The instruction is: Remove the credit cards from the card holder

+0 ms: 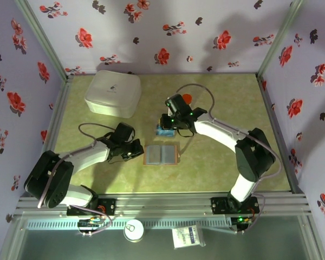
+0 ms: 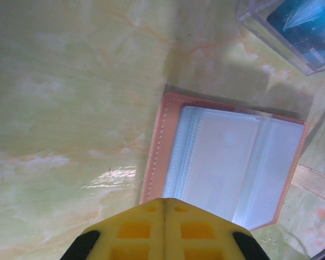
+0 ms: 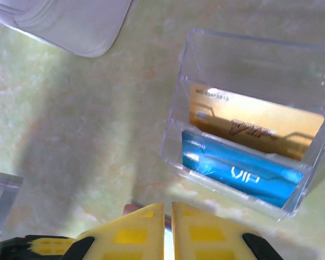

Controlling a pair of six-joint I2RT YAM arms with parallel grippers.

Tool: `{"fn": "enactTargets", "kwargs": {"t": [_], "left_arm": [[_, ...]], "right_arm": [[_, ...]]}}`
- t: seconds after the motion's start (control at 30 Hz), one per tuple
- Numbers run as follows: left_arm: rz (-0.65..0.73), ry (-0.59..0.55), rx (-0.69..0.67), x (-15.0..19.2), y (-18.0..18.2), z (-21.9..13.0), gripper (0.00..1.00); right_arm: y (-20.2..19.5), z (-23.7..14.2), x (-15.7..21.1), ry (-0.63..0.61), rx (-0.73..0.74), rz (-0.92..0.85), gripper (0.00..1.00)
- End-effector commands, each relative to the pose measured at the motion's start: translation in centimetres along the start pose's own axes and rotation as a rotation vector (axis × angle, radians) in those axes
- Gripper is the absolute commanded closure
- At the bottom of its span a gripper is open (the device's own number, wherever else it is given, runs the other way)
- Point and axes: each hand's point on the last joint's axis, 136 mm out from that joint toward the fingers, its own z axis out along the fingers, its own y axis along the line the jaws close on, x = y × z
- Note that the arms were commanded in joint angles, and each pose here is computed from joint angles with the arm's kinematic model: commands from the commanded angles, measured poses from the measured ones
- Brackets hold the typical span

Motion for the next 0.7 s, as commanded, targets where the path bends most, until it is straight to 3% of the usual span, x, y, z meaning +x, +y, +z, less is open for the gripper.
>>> {"fn": "enactTargets", "kwargs": {"t": [0.0,0.3,0.67], "left_arm": [[0.024,0.002,0.023,-0.7,-1.0,-0.1,0.97],[0.022,0.027,0.041,-0.3,-1.3,0.4,0.97],[0.031,0.069,0.03,0.8,-1.0,1.5,0.97]], "right_arm": [[1.2,-0.7,1.1,-0.022,-0.04,0.15,0.88],[1.8,1.0,7.0,0.114,-0.079,0.174,0.82],[1.7,2.8,10.7,0.234,-0.08,0.158,0.8]]}}
